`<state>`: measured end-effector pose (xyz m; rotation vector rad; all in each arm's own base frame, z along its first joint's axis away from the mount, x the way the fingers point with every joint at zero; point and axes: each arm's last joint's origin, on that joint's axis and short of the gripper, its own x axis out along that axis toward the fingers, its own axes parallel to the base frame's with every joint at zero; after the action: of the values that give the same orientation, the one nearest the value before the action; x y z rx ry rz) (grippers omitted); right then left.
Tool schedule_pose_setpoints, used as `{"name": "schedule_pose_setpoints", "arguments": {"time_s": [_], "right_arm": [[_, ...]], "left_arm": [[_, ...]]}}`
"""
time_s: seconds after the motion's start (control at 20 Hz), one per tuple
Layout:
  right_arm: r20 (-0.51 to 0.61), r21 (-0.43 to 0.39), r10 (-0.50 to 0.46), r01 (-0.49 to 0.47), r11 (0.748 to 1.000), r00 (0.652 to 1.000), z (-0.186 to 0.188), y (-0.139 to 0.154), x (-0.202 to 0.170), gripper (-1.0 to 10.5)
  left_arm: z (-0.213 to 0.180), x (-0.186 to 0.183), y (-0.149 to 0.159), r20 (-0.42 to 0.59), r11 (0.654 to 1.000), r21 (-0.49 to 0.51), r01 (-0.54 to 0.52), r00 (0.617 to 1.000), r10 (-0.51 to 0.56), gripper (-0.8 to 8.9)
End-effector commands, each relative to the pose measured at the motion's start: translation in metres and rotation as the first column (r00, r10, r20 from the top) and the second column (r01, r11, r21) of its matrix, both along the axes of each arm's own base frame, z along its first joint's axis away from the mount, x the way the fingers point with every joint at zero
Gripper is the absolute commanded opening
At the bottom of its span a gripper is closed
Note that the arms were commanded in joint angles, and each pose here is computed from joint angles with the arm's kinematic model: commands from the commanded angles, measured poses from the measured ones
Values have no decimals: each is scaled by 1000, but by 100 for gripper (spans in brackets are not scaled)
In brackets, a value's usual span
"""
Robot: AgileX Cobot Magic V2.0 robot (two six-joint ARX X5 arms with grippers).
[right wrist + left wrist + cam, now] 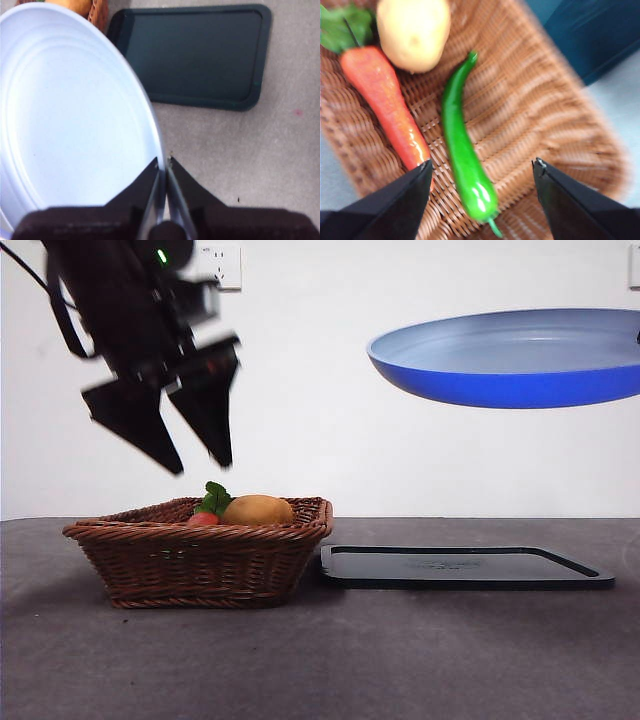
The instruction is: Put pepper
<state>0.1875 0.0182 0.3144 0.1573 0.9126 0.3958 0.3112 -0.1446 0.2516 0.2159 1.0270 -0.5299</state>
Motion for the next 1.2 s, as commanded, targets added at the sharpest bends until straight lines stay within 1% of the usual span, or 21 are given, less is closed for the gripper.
{"name": "schedule_pose_setpoints", "arguments": {"time_s": [0.05, 0.15, 0.3, 0.65, 0.85, 1.2], "right_arm": [[20, 14, -5, 4, 1000, 1000, 6, 0, 2, 6], [21, 14, -4, 4, 1000, 1000, 6, 0, 2, 6], [22, 13, -2, 2, 1000, 1000, 6, 0, 2, 6], [22, 12, -1, 1, 1000, 1000, 6, 0, 2, 6], [24, 10, 1, -2, 1000, 1000, 6, 0, 2, 6], [24, 10, 1, -1, 1000, 1000, 6, 0, 2, 6]], "left_arm": [[-17, 10, -9, -26, 999, 39, 22, 999, -21, 350], [-31, 16, -12, -53, 998, 60, 19, 998, -16, 350], [-43, 21, -13, -60, 995, 100, 4, 998, 2, 350], [-58, 26, -18, -81, 994, 107, 13, 997, -4, 350], [-60, 27, -20, -85, 996, 86, 24, 996, -16, 348], [-79, 29, -22, -140, 993, 117, 27, 990, -10, 346]]}}
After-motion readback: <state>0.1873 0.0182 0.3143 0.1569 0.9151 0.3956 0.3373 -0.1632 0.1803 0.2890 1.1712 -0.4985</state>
